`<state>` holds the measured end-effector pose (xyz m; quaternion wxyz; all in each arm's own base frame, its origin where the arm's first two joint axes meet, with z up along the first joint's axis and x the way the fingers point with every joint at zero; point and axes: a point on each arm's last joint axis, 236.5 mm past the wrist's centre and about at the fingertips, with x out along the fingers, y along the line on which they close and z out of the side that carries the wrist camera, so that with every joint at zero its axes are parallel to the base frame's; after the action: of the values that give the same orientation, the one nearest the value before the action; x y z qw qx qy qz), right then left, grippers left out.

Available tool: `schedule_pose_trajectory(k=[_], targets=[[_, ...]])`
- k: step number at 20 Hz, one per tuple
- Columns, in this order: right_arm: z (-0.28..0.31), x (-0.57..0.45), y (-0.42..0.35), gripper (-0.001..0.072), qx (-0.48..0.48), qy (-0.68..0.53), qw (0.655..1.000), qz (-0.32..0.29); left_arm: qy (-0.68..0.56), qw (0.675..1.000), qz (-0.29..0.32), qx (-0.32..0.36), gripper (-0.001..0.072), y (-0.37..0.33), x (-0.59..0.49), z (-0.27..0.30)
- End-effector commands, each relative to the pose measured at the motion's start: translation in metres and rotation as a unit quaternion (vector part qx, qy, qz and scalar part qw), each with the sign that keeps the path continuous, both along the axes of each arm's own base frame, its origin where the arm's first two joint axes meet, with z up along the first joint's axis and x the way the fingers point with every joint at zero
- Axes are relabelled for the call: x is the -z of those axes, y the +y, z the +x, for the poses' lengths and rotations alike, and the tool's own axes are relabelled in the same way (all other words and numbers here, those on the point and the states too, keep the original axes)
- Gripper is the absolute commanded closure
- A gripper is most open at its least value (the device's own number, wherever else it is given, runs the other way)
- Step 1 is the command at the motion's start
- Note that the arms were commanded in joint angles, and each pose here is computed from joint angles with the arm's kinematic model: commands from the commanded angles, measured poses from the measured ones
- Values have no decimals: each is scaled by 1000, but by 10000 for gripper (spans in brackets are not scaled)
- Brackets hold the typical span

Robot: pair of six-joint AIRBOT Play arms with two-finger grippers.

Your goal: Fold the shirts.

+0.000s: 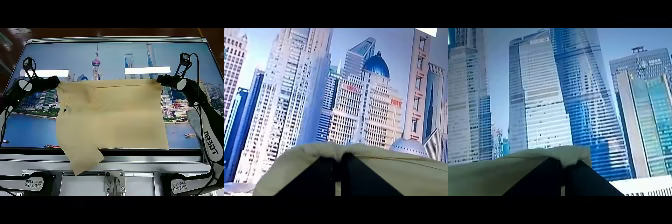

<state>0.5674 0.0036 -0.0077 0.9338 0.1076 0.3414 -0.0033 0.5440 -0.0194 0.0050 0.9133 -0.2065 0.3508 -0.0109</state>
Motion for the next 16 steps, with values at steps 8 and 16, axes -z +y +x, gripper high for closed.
schedule_pose_trajectory(k=[8, 16], targets=[[-5, 26, 3, 647, 16, 34, 999, 26, 47, 997, 10, 57, 663, -23, 30, -13], [-94, 42, -6, 648, -48, 221, 972, -55, 282, 942, -62, 173, 663, -29, 57, -135]])
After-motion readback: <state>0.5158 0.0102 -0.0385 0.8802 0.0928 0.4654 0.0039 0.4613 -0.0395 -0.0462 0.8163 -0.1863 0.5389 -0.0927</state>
